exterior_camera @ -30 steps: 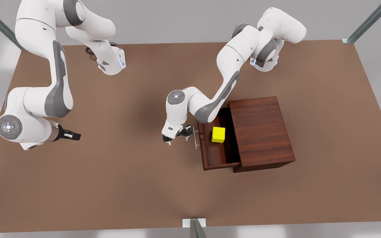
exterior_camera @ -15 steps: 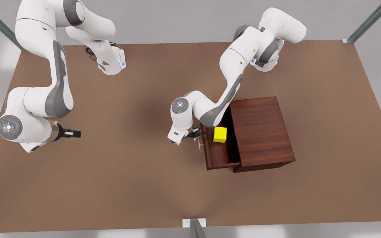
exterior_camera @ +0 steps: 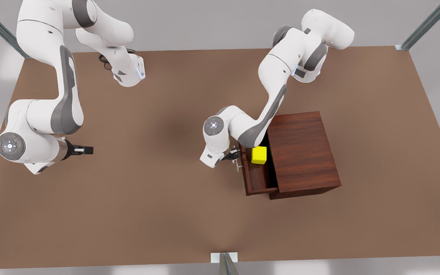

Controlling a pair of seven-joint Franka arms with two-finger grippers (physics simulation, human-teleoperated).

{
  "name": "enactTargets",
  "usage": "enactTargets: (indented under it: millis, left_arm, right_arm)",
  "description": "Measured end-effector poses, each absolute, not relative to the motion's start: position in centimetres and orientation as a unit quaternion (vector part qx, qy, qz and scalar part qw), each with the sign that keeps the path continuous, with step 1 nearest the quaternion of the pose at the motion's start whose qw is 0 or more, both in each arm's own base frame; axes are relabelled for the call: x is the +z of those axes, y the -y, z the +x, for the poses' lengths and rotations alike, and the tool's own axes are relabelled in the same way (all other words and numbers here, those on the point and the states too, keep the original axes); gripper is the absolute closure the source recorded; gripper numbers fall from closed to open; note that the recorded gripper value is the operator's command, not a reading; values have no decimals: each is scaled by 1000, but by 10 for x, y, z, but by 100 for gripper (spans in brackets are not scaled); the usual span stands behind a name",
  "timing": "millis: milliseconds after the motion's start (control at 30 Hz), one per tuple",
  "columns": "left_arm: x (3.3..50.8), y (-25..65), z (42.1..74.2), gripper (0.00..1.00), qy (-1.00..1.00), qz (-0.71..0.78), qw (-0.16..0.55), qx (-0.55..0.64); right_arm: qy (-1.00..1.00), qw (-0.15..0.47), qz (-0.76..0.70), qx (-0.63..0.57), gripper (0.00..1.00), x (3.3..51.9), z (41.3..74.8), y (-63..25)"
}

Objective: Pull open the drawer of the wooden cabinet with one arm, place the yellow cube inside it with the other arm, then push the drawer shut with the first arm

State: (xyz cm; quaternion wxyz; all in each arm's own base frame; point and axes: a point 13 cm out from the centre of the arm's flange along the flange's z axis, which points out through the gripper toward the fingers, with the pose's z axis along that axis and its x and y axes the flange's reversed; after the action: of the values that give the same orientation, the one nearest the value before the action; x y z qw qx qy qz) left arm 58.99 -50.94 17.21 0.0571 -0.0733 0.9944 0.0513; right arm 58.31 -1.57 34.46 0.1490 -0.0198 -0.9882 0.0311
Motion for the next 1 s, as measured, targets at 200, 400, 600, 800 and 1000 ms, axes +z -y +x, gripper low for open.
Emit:
enactTargets:
  millis: [200,400,600,800,1000]
  left_arm:
    - [174,493,594,0,-995,-67,47,63]
    - [173,482,596,0,-995,-60,39,72]
    - [171,459,602,0,-994,-61,28,81]
    - [176,439,607,0,-994,-59,20,86]
    - [178,441,592,0,-995,-58,-7,78]
  right_arm:
    - [988,150,-12,30,0,344,583,16]
    - [988,151,-6,30,0,344,583,16]
    - [988,151,-3,30,0,344,583,17]
    - [988,151,1,29,0,344,583,17]
    - [988,151,3,29,0,345,584,17]
